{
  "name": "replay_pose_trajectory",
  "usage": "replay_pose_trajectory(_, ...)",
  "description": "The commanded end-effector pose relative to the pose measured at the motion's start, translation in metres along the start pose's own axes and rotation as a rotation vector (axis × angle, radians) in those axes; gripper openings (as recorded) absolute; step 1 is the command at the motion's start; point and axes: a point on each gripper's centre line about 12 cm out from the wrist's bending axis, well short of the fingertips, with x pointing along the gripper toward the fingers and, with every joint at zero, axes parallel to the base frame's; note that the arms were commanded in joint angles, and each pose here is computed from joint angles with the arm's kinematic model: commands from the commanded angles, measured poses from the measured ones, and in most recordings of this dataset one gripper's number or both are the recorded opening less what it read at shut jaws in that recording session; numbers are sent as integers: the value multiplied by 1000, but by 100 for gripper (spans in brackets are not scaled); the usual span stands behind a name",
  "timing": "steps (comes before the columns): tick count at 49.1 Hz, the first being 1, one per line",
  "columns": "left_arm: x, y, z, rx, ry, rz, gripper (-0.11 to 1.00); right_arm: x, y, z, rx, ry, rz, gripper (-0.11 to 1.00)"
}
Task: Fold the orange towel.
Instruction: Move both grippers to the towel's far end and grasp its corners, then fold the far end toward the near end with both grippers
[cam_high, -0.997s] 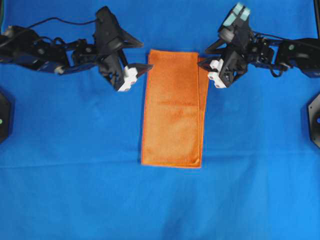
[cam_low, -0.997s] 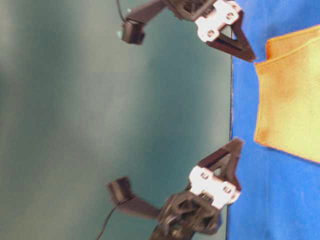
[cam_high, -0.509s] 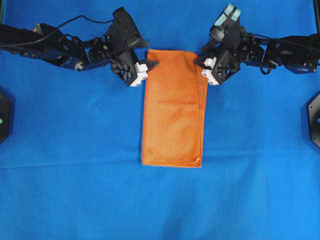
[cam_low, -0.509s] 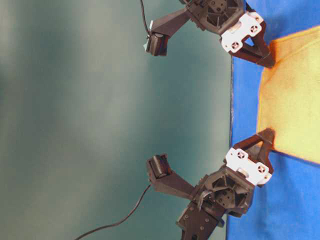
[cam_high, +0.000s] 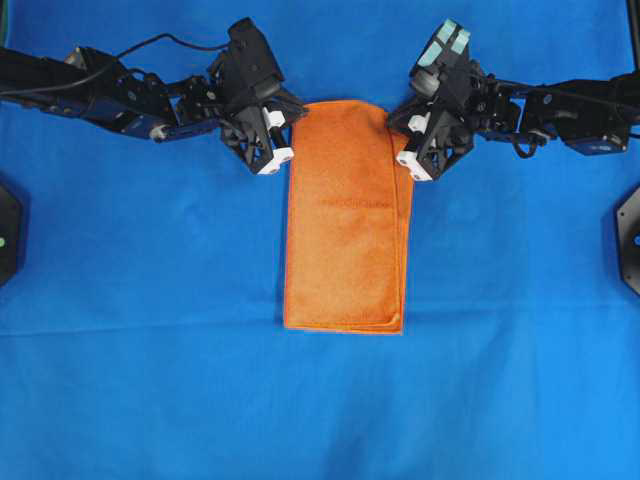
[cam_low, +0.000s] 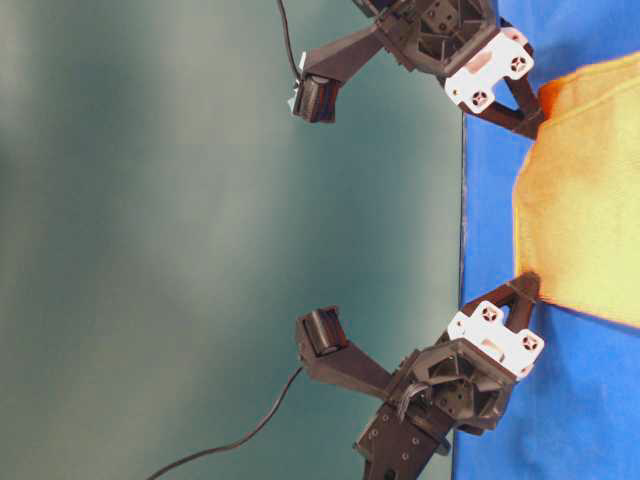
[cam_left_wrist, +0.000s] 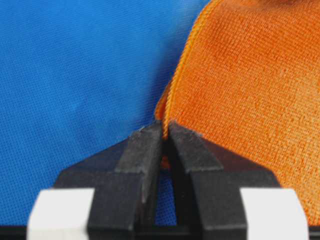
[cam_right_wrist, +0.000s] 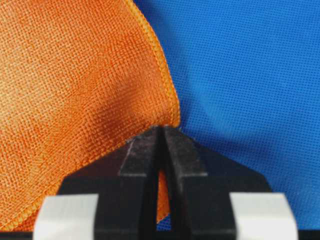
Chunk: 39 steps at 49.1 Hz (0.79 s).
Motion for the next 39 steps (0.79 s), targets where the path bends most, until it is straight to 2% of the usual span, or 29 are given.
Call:
replay_pose_trajectory(1,-3,-2,10,5,-28,-5,2,-4,4,10,-10,-31,9,2)
replay_pose_trajectory(8,-6,-3,15,6,-38,-6,2,-10,0,20,-1,-60,2,2)
replay_pose_trajectory(21,-21,3,47,20,-115,5,2,-29,-7,38,1,-105,-22,2)
replay_pose_trajectory(39,-26,2,46,35,-75,3,2,-37,-7,45,-10,-118,-25,2)
